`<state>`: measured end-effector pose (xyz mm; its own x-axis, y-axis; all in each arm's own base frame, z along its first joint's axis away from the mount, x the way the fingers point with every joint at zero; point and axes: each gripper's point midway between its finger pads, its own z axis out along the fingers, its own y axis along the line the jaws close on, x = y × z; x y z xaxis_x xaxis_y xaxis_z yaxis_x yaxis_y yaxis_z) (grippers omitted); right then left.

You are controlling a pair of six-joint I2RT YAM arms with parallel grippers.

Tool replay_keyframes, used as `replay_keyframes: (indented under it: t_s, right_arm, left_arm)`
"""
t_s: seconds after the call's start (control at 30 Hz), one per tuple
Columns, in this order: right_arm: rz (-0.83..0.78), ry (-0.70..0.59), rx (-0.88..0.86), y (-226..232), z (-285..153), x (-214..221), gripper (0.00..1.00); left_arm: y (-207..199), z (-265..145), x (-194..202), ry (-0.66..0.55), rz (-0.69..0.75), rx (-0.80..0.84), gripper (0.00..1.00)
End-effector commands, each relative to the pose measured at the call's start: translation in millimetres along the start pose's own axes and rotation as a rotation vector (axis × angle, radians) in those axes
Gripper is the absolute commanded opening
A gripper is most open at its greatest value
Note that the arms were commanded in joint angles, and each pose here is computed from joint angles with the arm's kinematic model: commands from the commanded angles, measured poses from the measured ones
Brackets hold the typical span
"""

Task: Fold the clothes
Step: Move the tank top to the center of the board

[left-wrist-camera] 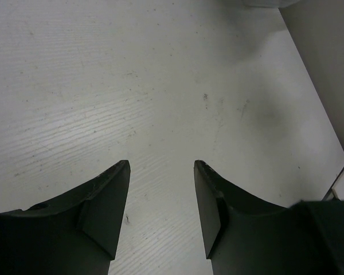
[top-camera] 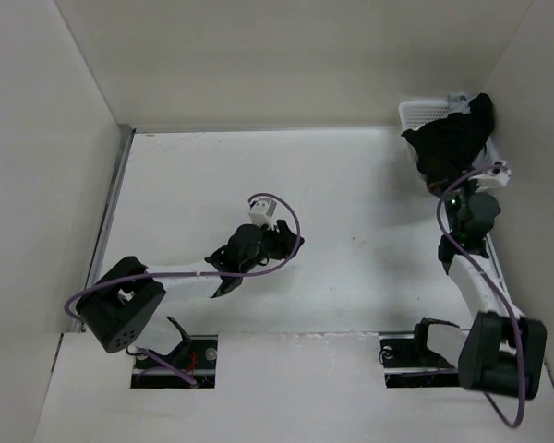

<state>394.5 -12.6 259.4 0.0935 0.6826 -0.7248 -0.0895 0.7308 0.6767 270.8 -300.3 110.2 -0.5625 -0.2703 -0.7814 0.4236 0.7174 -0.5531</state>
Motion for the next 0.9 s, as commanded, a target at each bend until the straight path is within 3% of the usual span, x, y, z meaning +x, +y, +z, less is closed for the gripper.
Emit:
replay_keyframes:
  t_s: [0.0,0.23,0.43,0.6,0.87]
  right_arm:
    - [0.008,-0.151,-0.109,80.3,-10.6,-83.0,0.02]
    - [-0.054,-0.322,-0.375,260.6,-45.0,-226.2,0.01]
    - [-0.017,-0.295,-0.665,380.4,-102.1,-260.3,0.02]
    - [0.039,-0.186,-0.827,426.3,-132.2,-247.3,0.03]
    - [0.151,0.093,-0.749,399.9,-51.4,-113.8,0.03]
  left_arm:
    - [-11.9,1.3,-19.6,-0.065,-0.012,0.045,0.46]
    - [-15.6,-2.8,-37.6,-0.101,-0.049,0.048,0.46]
    - [-3.7,-16.7,-66.8,-0.15,-0.113,0.003,0.46]
    - [11.5,-39.0,-94.5,-0.212,-0.172,-0.044,0.46]
    - [76.3,-75.0,-117.3,-0.321,-0.327,-0.199,0.47]
